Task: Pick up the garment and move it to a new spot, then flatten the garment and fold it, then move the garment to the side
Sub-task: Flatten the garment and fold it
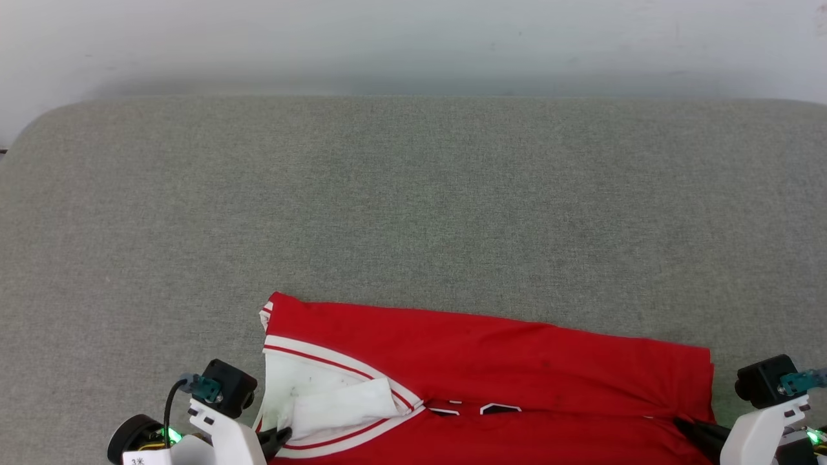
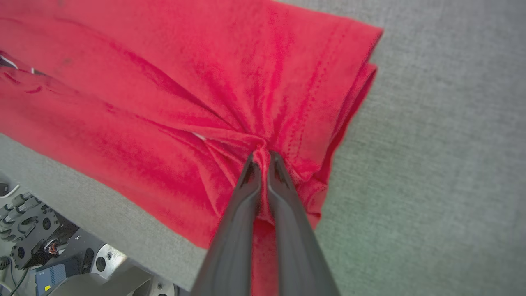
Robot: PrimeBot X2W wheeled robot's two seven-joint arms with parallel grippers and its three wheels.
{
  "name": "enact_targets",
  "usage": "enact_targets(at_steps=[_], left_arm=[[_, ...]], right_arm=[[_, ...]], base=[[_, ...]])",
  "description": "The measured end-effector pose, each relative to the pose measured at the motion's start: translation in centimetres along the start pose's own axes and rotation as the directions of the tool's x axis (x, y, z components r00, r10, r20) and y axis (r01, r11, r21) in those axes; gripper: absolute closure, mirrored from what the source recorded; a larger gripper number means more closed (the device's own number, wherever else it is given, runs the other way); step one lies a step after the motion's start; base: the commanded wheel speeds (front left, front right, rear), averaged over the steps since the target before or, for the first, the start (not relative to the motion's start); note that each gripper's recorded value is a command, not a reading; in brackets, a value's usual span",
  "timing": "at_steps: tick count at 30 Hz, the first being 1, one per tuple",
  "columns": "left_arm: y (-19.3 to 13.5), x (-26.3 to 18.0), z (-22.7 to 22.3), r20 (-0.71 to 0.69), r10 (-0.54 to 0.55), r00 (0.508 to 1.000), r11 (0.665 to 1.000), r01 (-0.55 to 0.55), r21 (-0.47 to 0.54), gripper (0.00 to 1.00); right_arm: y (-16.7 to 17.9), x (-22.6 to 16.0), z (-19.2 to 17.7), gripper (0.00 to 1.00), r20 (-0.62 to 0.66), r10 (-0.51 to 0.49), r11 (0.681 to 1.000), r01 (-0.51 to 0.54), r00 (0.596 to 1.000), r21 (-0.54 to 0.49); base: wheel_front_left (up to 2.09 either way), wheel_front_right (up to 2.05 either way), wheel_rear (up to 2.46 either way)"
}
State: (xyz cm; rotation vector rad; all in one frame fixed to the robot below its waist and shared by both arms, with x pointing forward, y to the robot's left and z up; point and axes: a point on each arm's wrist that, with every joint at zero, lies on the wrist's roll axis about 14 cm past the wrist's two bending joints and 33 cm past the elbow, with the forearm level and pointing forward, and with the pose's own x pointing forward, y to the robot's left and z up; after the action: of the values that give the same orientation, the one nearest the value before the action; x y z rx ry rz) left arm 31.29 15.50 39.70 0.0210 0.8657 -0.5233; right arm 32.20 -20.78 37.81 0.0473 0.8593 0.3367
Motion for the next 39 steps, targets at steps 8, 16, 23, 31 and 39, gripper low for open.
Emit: enact_targets(at_steps=[8, 16, 23, 31, 39], left_arm=[[1.1, 0.6, 0.6, 0.068, 0.049, 0.996, 0.998, -0.047, -0.035, 0.00], [3.1, -1.9, 5.4, 0.338, 0.182, 0.923, 0.983, -0.181, -0.036, 0.00], [4.9, -4.3, 8.7, 0.530, 0.300, 0.793, 0.949, -0.306, -0.079, 0.00], [6.4, -5.8, 10.1, 0.615, 0.420, 0.668, 0.894, -0.421, -0.153, 0.00], [7.1, -7.6, 10.5, 0.668, 0.517, 0.534, 0.837, -0.478, -0.266, 0.00]], right_arm=[[0.0, 0.3, -0.2, 0.00, 0.002, 0.001, 0.999, -0.001, 1.000, 0.033], [0.0, -2.5, 5.1, 0.00, 0.163, 0.021, 0.999, -0.026, 0.986, 0.026], [-2.5, -4.1, 7.4, 0.00, 0.173, -0.022, 0.999, 0.014, 0.985, 0.045], [-4.3, -3.1, 5.1, 0.00, -0.001, -0.026, 0.990, 0.026, 1.000, 0.136], [-2.6, -0.4, 1.8, 0.00, -0.128, 0.048, 0.979, -0.021, 0.991, 0.202]], base=[[0.00, 0.00, 0.00], [0.00, 0.00, 0.00], [0.00, 0.00, 0.00], [0.00, 0.00, 0.00], [0.00, 0.00, 0.00]])
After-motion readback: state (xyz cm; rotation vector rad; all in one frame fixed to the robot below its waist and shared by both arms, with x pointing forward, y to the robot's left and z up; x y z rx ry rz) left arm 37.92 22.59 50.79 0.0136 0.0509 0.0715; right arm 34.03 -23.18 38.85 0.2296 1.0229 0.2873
